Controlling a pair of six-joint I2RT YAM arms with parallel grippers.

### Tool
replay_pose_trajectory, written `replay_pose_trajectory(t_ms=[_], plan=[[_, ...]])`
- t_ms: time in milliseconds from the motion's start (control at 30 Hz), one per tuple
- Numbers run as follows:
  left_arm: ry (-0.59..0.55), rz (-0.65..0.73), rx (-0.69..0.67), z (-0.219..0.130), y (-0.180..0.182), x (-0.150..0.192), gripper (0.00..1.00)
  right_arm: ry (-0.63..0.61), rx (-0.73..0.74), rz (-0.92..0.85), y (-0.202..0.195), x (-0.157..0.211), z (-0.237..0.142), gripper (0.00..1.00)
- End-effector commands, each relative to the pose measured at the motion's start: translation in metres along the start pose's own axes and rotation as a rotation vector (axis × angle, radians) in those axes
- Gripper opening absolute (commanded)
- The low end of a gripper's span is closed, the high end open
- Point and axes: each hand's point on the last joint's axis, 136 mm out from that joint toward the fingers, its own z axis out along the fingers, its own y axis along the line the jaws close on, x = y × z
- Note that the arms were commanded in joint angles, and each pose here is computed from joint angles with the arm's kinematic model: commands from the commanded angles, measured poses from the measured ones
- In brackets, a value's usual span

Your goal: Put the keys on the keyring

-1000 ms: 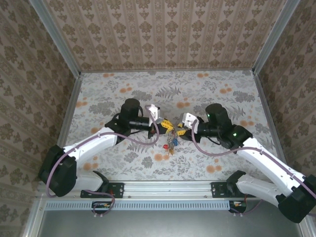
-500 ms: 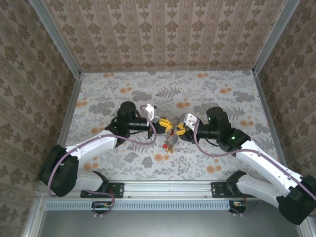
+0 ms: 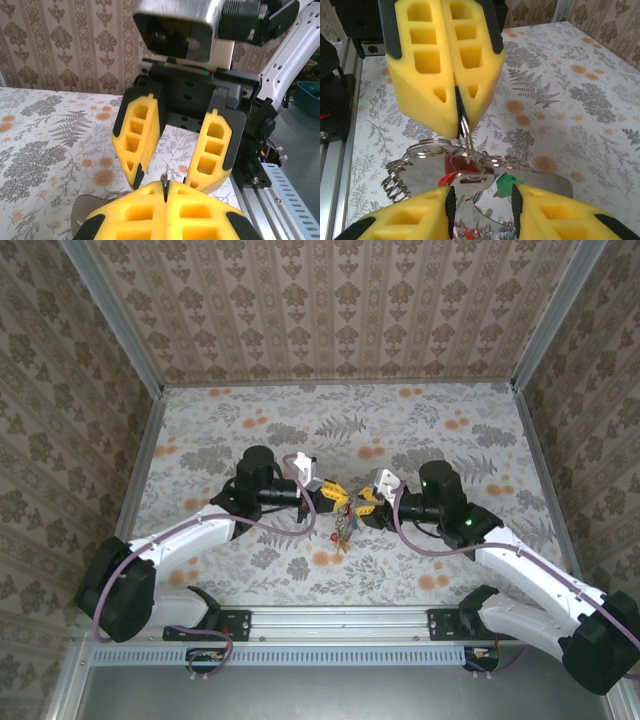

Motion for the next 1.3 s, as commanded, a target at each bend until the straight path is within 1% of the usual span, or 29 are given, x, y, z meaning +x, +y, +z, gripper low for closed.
replay_pose_trajectory(t_ms=[0, 100, 267, 333, 433, 567, 667, 733, 800, 867, 933, 1100, 1267], plan=[[-0.045, 0.082, 0.001, -0.001, 0.0, -0.025, 0.0, -0.107, 0.04, 0.041, -0.004, -0.017, 0.002, 0.4], [-0.044, 0.081, -0.005, 0.0, 0.002, -0.025, 0.0, -0.098, 0.014, 0.037, 0.004, -0.013, 0.009, 0.42], [-0.043, 0.079, -0.013, 0.0, 0.003, -0.025, 0.0, -0.108, -0.024, 0.035, 0.013, -0.011, 0.01, 0.47], [-0.045, 0.08, -0.014, 0.0, 0.003, -0.026, 0.0, -0.098, -0.018, 0.039, 0.012, -0.008, 0.011, 0.48], [-0.042, 0.077, -0.014, 0.0, 0.003, -0.024, 0.0, -0.088, -0.007, 0.048, 0.01, -0.004, 0.013, 0.47], [-0.044, 0.077, -0.012, 0.0, 0.002, -0.024, 0.0, -0.066, 0.033, 0.05, 0.006, 0.002, 0.021, 0.42], [-0.044, 0.076, -0.013, 0.0, 0.002, -0.024, 0.0, -0.05, 0.086, 0.031, 0.0, 0.007, 0.024, 0.41], [-0.044, 0.078, -0.013, 0.0, 0.001, -0.024, 0.0, -0.049, 0.125, 0.022, -0.007, 0.008, 0.024, 0.38], [-0.043, 0.078, -0.014, 0.0, 0.001, -0.023, 0.0, -0.048, 0.137, 0.005, -0.008, 0.007, 0.022, 0.31], [-0.041, 0.076, -0.014, 0.0, 0.001, -0.023, 0.0, -0.04, 0.162, -0.012, -0.011, 0.006, 0.018, 0.2], [-0.038, 0.074, -0.015, 0.0, 0.001, -0.022, 0.0, -0.035, 0.179, -0.028, -0.013, 0.005, 0.014, 0.13], [-0.023, 0.071, -0.027, 0.0, 0.003, -0.018, 0.0, -0.025, 0.178, -0.075, -0.01, -0.003, 0.004, 0.05], [-0.005, 0.057, -0.054, 0.0, 0.007, -0.012, 0.0, 0.031, 0.162, -0.137, -0.006, -0.005, -0.005, 0.0]])
